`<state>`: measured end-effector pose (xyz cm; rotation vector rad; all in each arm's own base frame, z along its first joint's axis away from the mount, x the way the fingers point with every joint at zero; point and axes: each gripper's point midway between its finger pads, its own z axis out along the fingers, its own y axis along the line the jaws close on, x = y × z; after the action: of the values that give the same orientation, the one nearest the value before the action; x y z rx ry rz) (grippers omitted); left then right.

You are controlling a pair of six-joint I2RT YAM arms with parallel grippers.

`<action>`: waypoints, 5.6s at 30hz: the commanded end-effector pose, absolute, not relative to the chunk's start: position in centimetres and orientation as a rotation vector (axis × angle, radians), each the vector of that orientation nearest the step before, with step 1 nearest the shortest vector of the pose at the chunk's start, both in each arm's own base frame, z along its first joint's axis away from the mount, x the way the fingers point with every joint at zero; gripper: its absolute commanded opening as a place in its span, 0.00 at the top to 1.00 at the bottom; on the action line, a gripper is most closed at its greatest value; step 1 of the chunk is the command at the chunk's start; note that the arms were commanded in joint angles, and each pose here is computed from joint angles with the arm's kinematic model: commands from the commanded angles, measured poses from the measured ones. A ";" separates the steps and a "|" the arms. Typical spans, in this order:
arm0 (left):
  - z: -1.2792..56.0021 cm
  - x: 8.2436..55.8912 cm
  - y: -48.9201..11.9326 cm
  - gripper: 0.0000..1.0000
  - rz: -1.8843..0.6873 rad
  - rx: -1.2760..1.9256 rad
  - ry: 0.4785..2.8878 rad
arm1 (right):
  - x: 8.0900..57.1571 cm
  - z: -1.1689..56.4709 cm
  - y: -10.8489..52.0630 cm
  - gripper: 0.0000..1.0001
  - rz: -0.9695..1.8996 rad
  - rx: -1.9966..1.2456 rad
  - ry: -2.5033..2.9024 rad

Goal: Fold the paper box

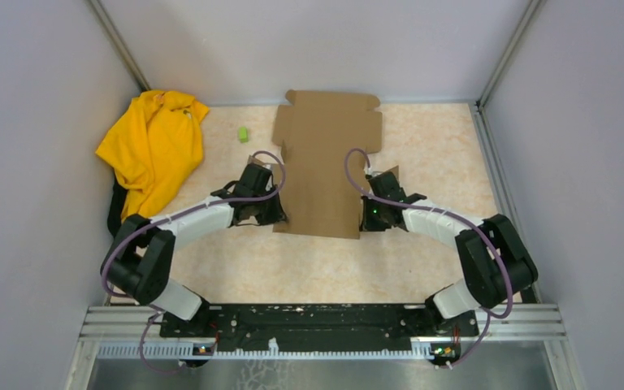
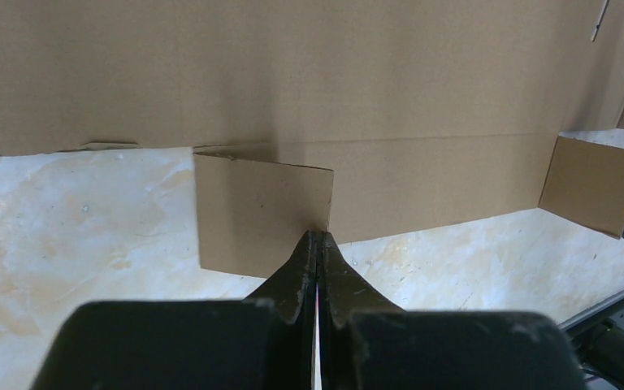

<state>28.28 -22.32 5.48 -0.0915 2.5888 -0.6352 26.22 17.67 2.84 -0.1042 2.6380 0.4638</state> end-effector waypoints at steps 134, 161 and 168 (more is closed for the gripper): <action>5.3 32.2 -22.1 0.13 0.046 0.232 2.609 | 48.1 6.1 10.5 0.96 0.653 0.130 2.311; 11.7 28.0 -23.7 0.13 -0.335 0.150 2.485 | 37.8 10.0 3.9 1.00 0.409 0.880 1.920; 7.8 27.9 -26.1 0.15 -0.327 0.185 2.555 | 38.1 12.7 10.2 0.93 0.550 0.787 1.887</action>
<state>28.05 -24.75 10.63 0.1779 2.4946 -0.3273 36.30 7.12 8.41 0.8112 2.0213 0.4257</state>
